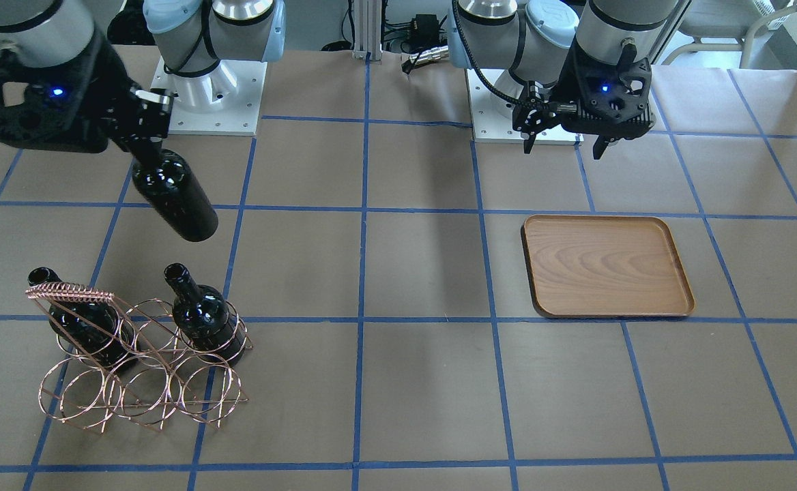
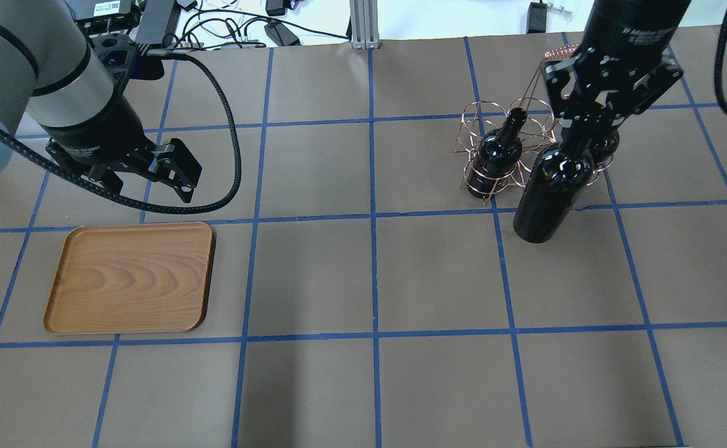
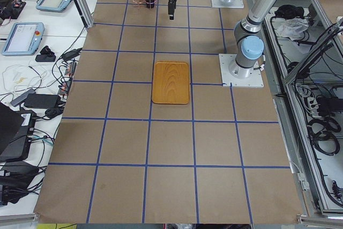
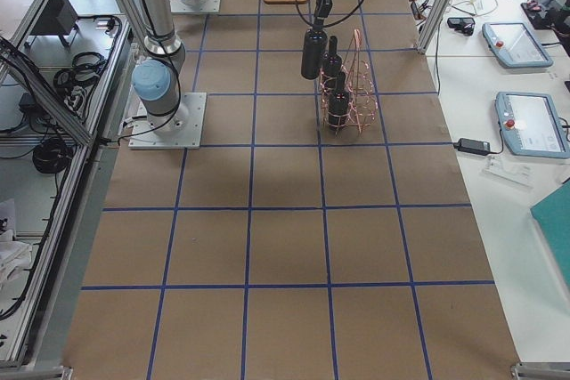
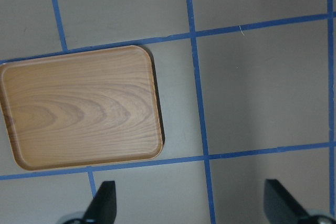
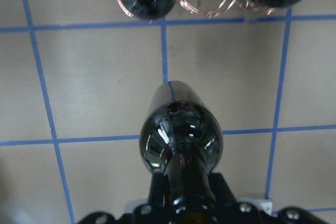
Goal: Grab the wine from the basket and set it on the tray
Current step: 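Pull the bottle out of the rack and carry it toward the tray, then stand the bottle upright on the table beside the wooden tray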
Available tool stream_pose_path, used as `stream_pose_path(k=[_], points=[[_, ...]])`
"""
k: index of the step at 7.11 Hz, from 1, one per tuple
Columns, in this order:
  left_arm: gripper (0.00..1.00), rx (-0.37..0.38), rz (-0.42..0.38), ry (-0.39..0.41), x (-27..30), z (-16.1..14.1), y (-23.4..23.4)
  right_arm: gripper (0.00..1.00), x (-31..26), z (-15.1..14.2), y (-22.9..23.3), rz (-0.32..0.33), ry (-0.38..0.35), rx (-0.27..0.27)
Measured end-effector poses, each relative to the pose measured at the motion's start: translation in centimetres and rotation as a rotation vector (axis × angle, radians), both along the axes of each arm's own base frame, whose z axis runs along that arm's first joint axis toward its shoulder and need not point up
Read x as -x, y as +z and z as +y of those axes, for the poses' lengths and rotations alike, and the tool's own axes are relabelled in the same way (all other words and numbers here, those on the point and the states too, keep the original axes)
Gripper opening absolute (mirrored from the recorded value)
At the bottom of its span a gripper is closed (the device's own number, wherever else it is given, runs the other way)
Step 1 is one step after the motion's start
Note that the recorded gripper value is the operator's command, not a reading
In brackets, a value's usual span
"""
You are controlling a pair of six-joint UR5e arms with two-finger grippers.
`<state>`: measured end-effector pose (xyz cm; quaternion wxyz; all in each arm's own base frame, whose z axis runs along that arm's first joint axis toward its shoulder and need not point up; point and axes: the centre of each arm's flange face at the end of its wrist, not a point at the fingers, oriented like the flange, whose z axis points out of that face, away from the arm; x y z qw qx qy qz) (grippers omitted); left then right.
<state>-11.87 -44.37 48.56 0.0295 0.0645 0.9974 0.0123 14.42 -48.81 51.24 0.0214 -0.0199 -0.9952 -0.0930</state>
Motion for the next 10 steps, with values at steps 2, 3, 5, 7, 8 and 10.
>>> stream_pose_path(k=[2,3,5,7,8,10], points=[[1.0,0.019,0.004,0.013,-1.9,-0.7,0.4,0.0,-8.4,3.5,-4.3,0.024,-0.05,0.076],[1.0,0.035,0.008,0.046,-4.3,-1.4,0.9,0.0,-13.1,4.0,-6.1,0.012,-0.083,0.113],[1.0,0.057,0.0,0.011,-7.8,-1.9,1.9,0.0,-21.9,2.2,-7.6,-0.035,-0.152,0.177],[1.0,0.07,-0.007,-0.008,-8.8,-2.1,2.2,0.0,-29.2,0.2,-8.4,-0.046,-0.199,0.202],[1.0,0.071,-0.008,-0.008,-8.8,-2.1,2.2,0.0,-31.5,0.2,-9.2,-0.046,-0.21,0.2],[1.0,0.071,-0.002,-0.011,-8.5,-2.2,2.2,0.0,-35.0,1.6,-10.9,-0.035,-0.198,0.189]])
